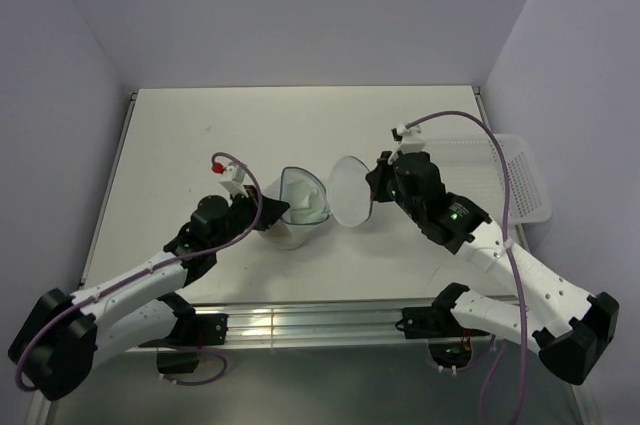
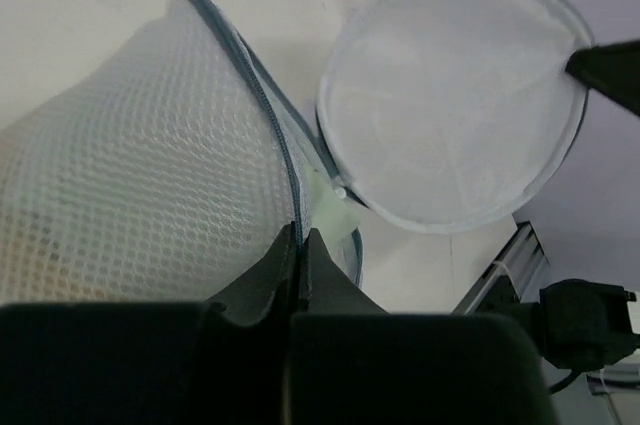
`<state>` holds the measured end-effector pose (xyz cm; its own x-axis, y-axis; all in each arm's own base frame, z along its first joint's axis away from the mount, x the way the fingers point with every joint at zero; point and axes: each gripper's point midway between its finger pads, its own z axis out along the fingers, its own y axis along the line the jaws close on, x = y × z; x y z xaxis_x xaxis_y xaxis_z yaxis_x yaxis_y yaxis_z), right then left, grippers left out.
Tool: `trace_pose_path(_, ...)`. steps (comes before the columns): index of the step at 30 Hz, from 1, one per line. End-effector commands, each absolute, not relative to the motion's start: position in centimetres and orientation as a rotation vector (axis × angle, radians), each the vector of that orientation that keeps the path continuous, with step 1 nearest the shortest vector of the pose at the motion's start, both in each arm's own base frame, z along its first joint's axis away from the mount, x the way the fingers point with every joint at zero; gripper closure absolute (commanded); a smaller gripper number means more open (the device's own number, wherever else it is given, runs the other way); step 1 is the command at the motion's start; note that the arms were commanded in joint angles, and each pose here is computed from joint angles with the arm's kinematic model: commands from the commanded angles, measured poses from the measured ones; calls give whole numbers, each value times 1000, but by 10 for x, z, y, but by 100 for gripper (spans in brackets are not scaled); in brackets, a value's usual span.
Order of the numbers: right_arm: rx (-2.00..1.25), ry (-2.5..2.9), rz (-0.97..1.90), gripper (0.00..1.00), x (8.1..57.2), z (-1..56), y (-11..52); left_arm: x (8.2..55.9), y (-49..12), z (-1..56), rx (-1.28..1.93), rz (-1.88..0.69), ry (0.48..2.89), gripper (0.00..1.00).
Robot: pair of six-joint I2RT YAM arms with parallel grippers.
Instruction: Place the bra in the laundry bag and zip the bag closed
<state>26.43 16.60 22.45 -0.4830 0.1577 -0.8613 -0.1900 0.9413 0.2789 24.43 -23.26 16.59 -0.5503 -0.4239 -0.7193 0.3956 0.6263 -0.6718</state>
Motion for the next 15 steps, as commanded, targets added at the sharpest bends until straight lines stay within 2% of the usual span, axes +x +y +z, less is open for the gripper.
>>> trace_pose_path(1,-67,1955,512,100,271,263,195,251,-269,191,18,-1153,1807,96)
trace_pose_path(3,-103,1891,599,100,269,293,216,250,-287,198,57,-1168,1805,97)
trace_pose_path(6,-125,1946,504,100,273,281,217,259,-284,201,18,-1113,1808,100)
trace_pose_path(10,-76,1968,363,100,272,263,188,261,-260,204,-14,-994,1796,100)
trace_pose_path(15,-35,1951,248,100,264,281,155,254,-252,188,-19,-986,1808,100)
